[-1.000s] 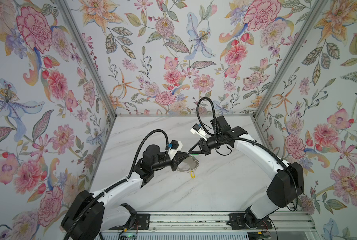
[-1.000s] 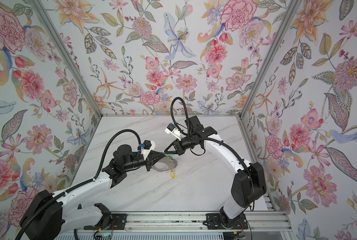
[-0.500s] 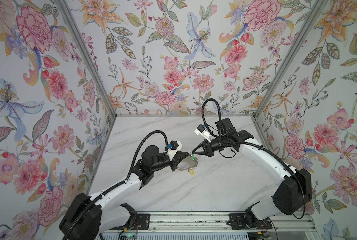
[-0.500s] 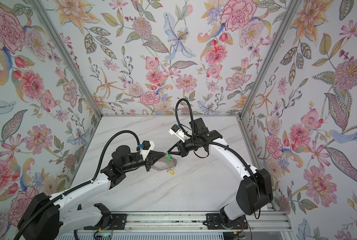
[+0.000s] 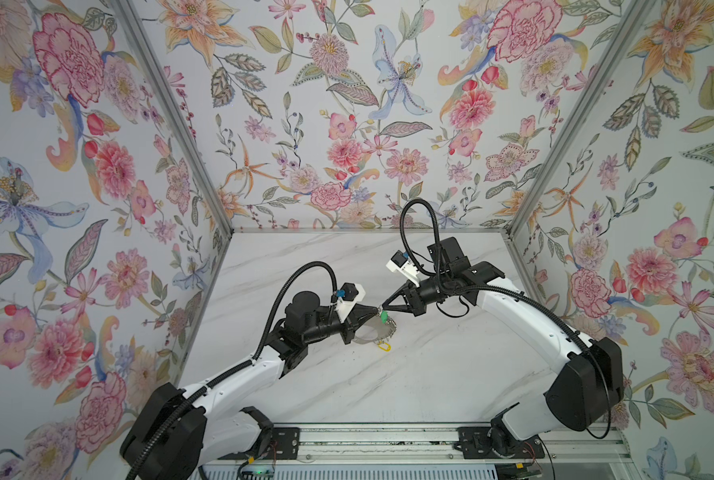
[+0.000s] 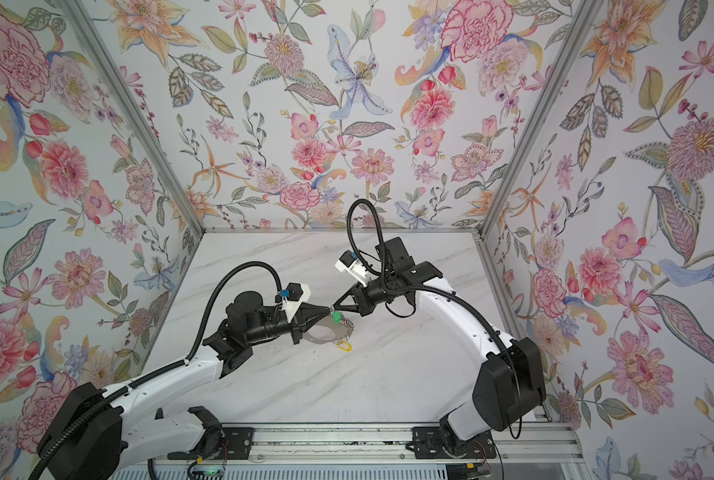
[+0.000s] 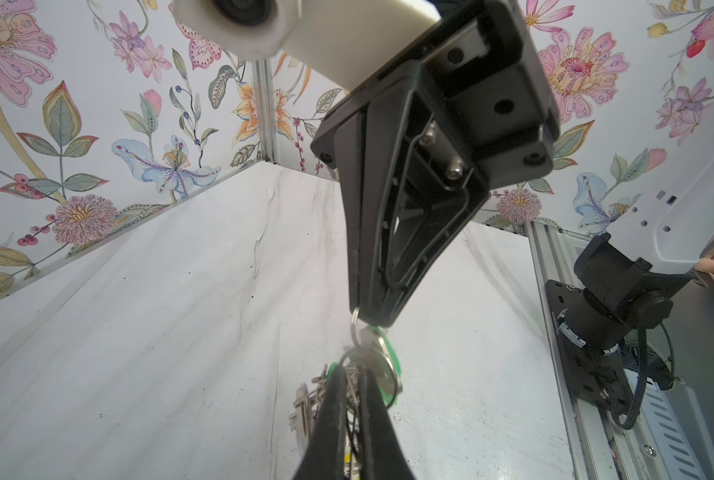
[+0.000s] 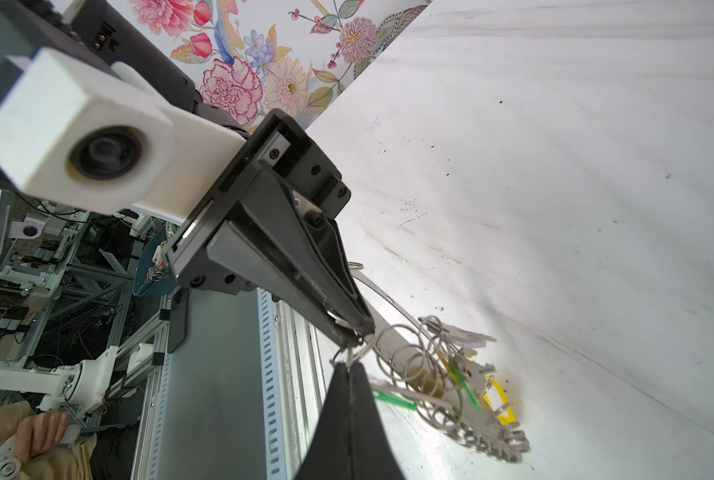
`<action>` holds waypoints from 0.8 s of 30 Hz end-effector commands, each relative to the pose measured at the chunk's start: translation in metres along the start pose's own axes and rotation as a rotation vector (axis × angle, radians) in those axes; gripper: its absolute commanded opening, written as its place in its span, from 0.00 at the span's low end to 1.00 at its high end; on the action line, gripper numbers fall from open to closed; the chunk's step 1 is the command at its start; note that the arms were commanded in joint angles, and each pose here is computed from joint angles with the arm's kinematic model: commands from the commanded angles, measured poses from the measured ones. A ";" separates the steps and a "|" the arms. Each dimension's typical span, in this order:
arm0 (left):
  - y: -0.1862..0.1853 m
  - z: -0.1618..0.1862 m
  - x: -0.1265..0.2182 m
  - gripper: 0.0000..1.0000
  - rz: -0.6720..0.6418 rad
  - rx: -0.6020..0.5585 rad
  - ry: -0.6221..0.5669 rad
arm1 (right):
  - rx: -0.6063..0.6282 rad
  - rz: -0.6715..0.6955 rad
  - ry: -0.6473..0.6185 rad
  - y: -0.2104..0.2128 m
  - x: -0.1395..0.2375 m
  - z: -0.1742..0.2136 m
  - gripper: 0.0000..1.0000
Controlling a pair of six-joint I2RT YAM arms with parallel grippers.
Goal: Remove the keys from the keyring
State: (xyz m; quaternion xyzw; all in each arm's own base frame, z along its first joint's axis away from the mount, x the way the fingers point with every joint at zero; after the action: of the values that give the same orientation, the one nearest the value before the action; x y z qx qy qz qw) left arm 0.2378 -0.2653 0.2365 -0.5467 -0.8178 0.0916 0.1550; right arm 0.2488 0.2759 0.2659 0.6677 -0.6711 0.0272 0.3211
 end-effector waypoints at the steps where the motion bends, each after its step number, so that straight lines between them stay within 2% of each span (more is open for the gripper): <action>1: -0.004 -0.001 -0.002 0.12 0.030 0.000 0.017 | 0.080 0.004 -0.053 0.008 0.009 -0.025 0.00; 2: -0.004 -0.001 -0.002 0.14 0.028 0.000 0.019 | 0.082 0.004 -0.053 0.008 0.009 -0.025 0.00; 7: -0.002 -0.001 -0.001 0.36 0.008 -0.010 0.025 | 0.088 0.001 -0.059 0.011 0.011 -0.027 0.00; 10: -0.002 -0.003 0.002 0.42 -0.004 -0.019 0.018 | 0.089 -0.002 -0.060 0.012 0.011 -0.027 0.00; 14: -0.003 -0.009 0.004 0.44 -0.010 -0.030 0.009 | 0.085 -0.020 -0.063 0.013 0.010 -0.027 0.00; 17: -0.005 -0.013 0.006 0.51 -0.017 -0.043 0.004 | 0.085 -0.027 -0.066 0.014 0.010 -0.028 0.00; 24: -0.010 -0.026 0.010 0.56 -0.022 -0.069 -0.011 | 0.078 -0.050 -0.064 0.017 0.010 -0.026 0.00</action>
State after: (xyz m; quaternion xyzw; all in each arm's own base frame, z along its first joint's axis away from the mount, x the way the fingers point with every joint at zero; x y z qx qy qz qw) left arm 0.2339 -0.2611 0.2436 -0.5434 -0.8210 0.0711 0.1604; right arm 0.2493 0.2790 0.2791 0.6773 -0.6699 0.0262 0.3029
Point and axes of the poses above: each gripper's point midway between its finger pads, its own x axis back along the fingers, its own y axis along the line the jaws close on, z = x × y, the point moved 3 cm from there along x, back along the fingers, and after that the axes turned 14 degrees about x, right-handed, at the moved point
